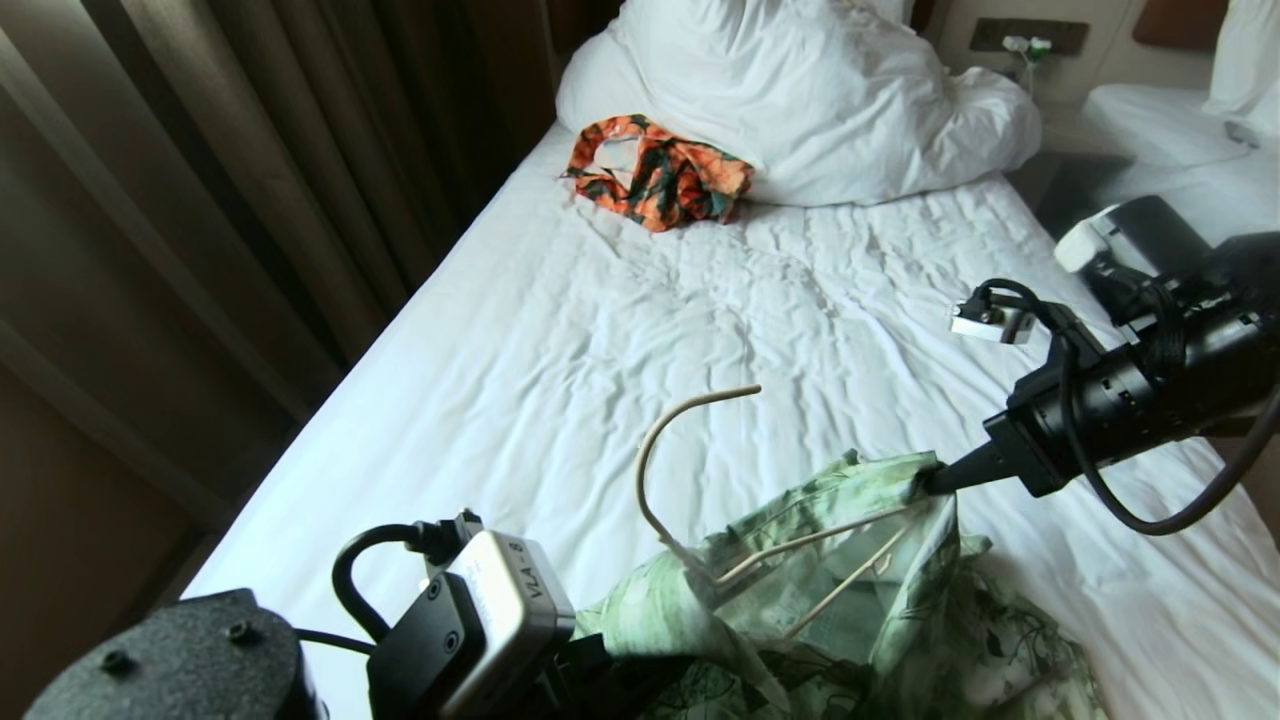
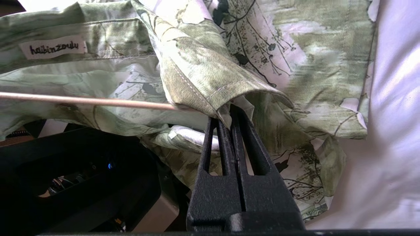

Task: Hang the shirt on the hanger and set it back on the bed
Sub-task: Hook the other side of the shirt onto the hanger

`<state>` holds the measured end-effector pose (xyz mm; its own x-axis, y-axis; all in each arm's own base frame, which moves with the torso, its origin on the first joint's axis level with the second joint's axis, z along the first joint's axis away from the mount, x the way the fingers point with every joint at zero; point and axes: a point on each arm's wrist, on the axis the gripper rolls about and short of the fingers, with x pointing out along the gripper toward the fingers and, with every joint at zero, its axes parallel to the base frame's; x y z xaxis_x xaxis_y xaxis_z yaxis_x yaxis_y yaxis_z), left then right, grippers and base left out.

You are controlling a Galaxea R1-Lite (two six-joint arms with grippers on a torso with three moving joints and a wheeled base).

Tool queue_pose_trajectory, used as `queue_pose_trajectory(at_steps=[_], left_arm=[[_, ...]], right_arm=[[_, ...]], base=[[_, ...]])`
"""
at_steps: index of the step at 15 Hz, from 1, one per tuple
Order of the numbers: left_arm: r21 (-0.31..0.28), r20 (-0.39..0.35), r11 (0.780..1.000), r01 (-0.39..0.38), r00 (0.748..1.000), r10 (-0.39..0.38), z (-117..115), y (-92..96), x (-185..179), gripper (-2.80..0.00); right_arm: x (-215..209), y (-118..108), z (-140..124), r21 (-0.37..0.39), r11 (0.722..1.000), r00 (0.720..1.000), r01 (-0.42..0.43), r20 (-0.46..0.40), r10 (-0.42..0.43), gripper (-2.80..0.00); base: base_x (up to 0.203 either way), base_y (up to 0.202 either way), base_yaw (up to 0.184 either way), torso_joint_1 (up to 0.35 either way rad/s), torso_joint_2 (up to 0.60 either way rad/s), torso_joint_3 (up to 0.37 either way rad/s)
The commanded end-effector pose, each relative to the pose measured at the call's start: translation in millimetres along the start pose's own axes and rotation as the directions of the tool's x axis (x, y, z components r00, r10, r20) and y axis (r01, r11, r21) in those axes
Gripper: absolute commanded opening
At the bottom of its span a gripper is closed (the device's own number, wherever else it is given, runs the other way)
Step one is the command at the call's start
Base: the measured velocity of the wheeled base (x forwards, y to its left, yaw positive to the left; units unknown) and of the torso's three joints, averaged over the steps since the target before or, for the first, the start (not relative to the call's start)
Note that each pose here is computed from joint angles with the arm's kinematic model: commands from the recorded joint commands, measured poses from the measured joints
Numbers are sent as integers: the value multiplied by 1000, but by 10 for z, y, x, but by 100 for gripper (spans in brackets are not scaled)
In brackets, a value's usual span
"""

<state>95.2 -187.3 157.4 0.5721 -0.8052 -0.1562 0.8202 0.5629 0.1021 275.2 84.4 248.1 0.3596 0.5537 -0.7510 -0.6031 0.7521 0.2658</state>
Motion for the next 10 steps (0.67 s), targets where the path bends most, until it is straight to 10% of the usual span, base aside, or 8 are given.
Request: queue_pose_trajectory(at_steps=[1,10], left_arm=[[0,9,1000,-2,1000,2,38,-2,31,-280],[-7,34,1000,-6,999,6,299,-2,209,-280]], right_arm=[[-102,71,1,-20,1000,1000,-2,28,2,-280],[-597,460,-5,-84,996,982,-40,180,55,-280]], base=[[0,0,0,0,0,0],[0,0,0,0,0,0]])
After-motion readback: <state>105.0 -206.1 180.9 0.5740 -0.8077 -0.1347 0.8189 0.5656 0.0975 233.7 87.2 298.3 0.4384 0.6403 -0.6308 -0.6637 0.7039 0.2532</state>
